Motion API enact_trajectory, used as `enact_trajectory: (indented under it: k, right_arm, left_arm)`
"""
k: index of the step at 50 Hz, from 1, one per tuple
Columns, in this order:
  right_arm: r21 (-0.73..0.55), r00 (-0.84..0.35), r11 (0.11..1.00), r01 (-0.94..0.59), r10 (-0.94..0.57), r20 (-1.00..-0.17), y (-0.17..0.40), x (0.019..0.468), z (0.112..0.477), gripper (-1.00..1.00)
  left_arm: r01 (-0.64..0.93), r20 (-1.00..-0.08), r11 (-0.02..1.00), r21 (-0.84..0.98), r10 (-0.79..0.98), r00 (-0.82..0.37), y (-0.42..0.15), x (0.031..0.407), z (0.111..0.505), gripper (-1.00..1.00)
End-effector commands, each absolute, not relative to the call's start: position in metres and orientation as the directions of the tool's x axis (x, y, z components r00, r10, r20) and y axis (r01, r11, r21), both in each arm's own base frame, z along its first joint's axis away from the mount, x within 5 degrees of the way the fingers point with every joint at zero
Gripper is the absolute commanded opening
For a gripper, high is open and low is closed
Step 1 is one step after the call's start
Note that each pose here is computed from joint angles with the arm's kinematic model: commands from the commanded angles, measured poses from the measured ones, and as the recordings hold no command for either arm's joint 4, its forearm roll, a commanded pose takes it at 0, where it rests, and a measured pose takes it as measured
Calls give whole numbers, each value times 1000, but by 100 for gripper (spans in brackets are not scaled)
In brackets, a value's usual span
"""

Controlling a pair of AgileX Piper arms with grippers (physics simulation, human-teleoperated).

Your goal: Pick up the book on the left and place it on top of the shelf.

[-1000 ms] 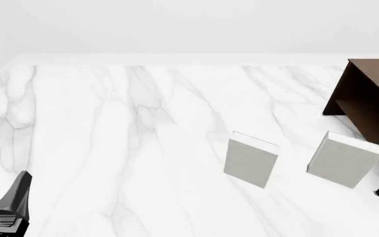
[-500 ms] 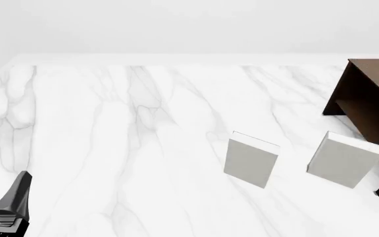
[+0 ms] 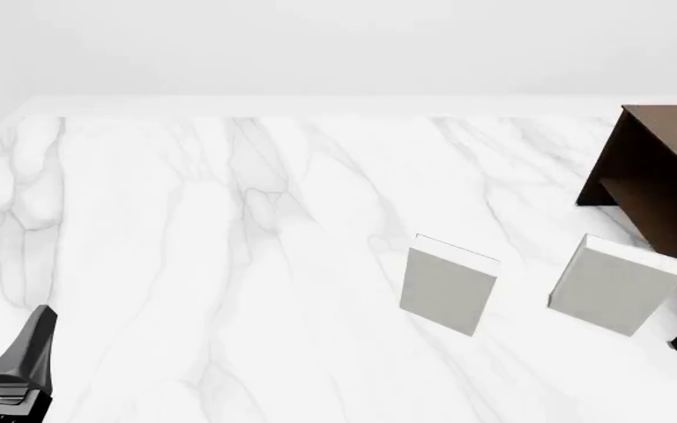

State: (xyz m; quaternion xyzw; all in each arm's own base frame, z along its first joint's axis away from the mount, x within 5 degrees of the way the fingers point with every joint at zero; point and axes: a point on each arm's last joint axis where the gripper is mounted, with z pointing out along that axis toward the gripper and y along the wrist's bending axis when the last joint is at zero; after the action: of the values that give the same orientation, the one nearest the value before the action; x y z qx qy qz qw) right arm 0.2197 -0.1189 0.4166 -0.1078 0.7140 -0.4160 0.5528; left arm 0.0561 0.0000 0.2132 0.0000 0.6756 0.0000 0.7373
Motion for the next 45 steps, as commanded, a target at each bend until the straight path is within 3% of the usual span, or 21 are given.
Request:
enact_trajectory:
  k: [1, 45]
  right_arm:
    - [-705, -358, 624, 336, -608, -708, -128, 228, 417, -100]
    - [-700, -402, 628, 340, -576, -712, -159, 258, 385, -100]
  left_arm:
    - [0, -996, 1000, 0, 0, 87, 0, 56, 213, 100]
    - [0, -996, 1000, 0, 0, 87, 0, 56, 213, 100]
